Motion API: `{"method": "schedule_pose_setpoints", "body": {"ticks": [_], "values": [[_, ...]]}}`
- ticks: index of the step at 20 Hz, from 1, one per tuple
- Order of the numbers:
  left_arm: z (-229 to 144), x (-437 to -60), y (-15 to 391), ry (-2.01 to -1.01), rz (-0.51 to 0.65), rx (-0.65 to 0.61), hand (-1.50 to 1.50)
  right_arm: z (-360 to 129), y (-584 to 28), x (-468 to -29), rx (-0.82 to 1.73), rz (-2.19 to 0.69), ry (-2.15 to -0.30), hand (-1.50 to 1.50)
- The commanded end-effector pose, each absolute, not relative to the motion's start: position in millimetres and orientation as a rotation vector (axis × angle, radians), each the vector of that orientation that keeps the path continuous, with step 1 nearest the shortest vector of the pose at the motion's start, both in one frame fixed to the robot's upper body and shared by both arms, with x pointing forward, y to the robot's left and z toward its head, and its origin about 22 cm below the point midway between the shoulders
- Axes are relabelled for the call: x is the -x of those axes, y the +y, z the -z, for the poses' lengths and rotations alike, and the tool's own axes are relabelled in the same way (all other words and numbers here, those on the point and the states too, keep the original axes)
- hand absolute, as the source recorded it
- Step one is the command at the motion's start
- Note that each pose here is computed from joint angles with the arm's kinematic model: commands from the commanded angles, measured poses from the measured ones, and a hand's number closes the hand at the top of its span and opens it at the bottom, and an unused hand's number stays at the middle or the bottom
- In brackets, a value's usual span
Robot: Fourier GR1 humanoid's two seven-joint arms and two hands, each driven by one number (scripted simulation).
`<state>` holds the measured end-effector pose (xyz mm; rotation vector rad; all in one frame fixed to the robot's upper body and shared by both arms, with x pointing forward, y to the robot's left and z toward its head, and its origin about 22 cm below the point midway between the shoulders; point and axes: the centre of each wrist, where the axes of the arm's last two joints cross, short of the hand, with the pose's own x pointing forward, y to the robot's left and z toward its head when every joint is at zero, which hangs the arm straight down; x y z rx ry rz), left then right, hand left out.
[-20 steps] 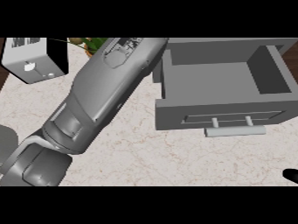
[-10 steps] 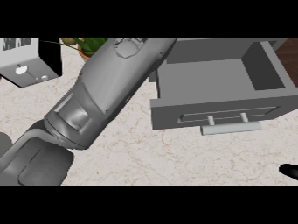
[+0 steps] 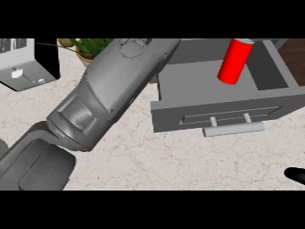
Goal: Pick up the can, place it into the drawer and close the drawer
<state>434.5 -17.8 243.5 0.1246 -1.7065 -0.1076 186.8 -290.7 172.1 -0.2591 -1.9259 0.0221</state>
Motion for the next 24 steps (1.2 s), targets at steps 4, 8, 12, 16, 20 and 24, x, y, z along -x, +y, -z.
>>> {"method": "schedule_pose_setpoints", "body": {"ticks": [4,8,12,16,20,24], "values": [[-247.2,-434.5,-20.0,-1.716,0.053,-0.134,-1.5,-187.3,-285.9,-198.2,0.336,-0.186,-1.979,-1.5],[-246.5,-435.0,-19.0,-1.695,0.037,-0.095,-1.5,-192.1,-285.4,-198.5,0.429,-0.319,-2.017,-1.5],[-252.5,-434.4,-20.5,-1.706,0.017,-0.051,-1.5,-182.9,-282.3,-219.9,0.532,-0.469,-2.001,-1.5],[-259.5,-432.3,-23.7,-1.712,-0.022,-0.037,-1.5,-179.7,-260.9,-239.8,0.65,-0.586,-1.958,-1.5],[-263.5,-433.2,-24.0,-1.747,-0.015,-0.039,-1.5,-172.8,-253.5,-257.5,0.763,-0.712,-1.934,-1.5],[-260.6,-435.5,-22.5,-1.726,0.012,-0.077,-1.5,-149.5,-224.9,-280.2,0.801,-0.798,-1.909,-1.5]]}}
